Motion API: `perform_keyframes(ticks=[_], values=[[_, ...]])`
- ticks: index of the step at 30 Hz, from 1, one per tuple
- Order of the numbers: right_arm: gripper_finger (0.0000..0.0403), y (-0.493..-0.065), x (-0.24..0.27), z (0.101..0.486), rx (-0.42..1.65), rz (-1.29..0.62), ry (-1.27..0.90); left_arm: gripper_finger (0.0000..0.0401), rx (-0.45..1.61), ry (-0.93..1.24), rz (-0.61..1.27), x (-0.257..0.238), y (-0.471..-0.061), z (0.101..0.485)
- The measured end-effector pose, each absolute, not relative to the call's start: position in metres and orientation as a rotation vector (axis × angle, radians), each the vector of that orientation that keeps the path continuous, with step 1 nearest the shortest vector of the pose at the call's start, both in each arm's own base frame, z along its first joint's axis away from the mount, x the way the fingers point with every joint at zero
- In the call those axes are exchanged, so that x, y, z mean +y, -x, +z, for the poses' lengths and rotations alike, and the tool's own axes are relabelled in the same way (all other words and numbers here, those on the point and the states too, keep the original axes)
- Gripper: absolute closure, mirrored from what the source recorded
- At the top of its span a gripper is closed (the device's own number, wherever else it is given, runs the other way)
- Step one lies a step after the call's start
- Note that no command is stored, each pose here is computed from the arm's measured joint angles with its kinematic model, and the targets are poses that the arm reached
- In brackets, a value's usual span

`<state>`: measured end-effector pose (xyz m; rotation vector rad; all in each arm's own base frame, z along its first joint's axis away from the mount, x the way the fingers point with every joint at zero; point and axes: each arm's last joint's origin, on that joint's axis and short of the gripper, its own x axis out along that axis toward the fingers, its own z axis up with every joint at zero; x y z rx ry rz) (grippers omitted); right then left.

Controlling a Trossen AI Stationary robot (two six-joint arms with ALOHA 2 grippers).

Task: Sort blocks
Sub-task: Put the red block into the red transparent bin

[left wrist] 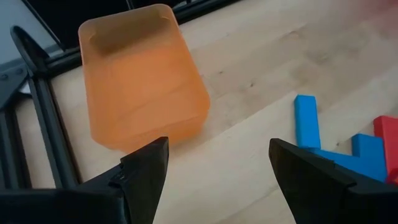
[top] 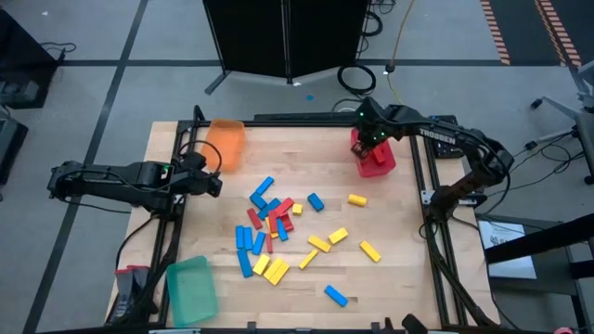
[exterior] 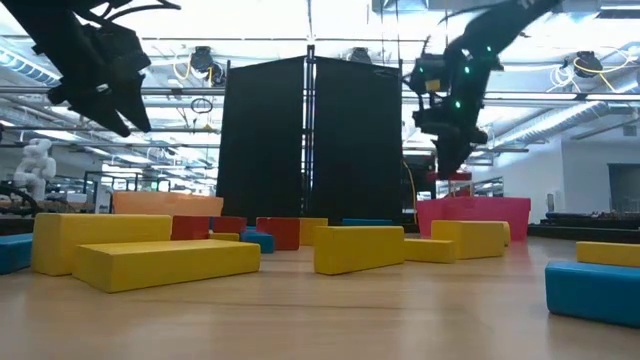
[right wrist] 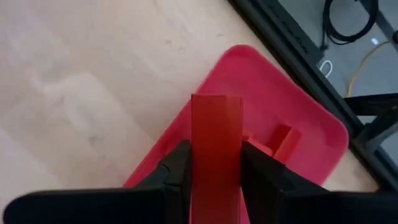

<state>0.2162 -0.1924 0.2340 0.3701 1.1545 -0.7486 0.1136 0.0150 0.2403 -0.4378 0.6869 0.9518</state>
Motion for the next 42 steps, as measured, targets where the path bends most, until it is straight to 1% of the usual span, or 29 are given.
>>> perform_keyframes(ticks=[3, 7, 12, 14, 18, 20, 24, 26, 28, 32, 34, 36, 38, 42], values=[[0.0318, -0.206, -0.201, 0.222, 1.145, -0.795, -0.419, 0.0116, 0.679, 0.452, 0.959, 0.015, -0.114, 0.24], [0.0318, -0.197, -0.207, 0.212, 1.113, -0.811, -0.48, 0.0116, 0.677, 0.452, 0.962, 0.015, -0.114, 0.24], [0.0317, -0.195, -0.207, 0.207, 1.114, -0.814, -0.491, 0.0116, 0.674, 0.458, 0.966, 0.015, -0.113, 0.24], [0.0291, -0.195, -0.207, 0.206, 1.115, -0.814, -0.492, 0.0116, 0.669, 0.464, 0.971, 0.015, -0.113, 0.24], [0.0213, -0.195, -0.206, 0.206, 1.118, -0.813, -0.492, 0.0116, 0.665, 0.47, 0.975, 0.015, -0.113, 0.24], [0.0181, -0.195, -0.206, 0.206, 1.116, -0.814, -0.498, 0.0116, 0.666, 0.47, 0.975, 0.015, -0.113, 0.24], [0.0142, -0.195, -0.205, 0.208, 1.117, -0.815, -0.526, 0.0116, 0.667, 0.471, 0.974, 0.015, -0.113, 0.24], [0.0133, -0.198, -0.206, 0.215, 1.104, -0.75, -0.551, 0.0116, 0.668, 0.471, 0.972, 0.015, -0.113, 0.24], [0.013, -0.204, -0.207, 0.232, 1.053, -0.637, -0.573, 0.0116, 0.669, 0.473, 0.971, 0.015, -0.113, 0.24], [0.0139, -0.223, -0.209, 0.28, 0.87, -0.412, -0.62, 0.0116, 0.669, 0.473, 0.97, 0.015, -0.113, 0.24], [0.0145, -0.238, -0.201, 0.307, 0.775, -0.293, -0.615, 0.0116, 0.666, 0.47, 0.973, 0.015, -0.113, 0.24], [0.0148, -0.256, -0.186, 0.33, 0.71, -0.196, -0.561, 0.0116, 0.662, 0.466, 0.979, 0.015, -0.113, 0.24], [0.0148, -0.277, -0.165, 0.343, 0.671, -0.12, -0.485, 0.0116, 0.659, 0.463, 0.982, 0.015, -0.113, 0.24], [0.0145, -0.313, -0.12, 0.347, 0.641, -0.045, -0.3, 0.0116, 0.656, 0.461, 0.985, 0.016, -0.113, 0.241]])
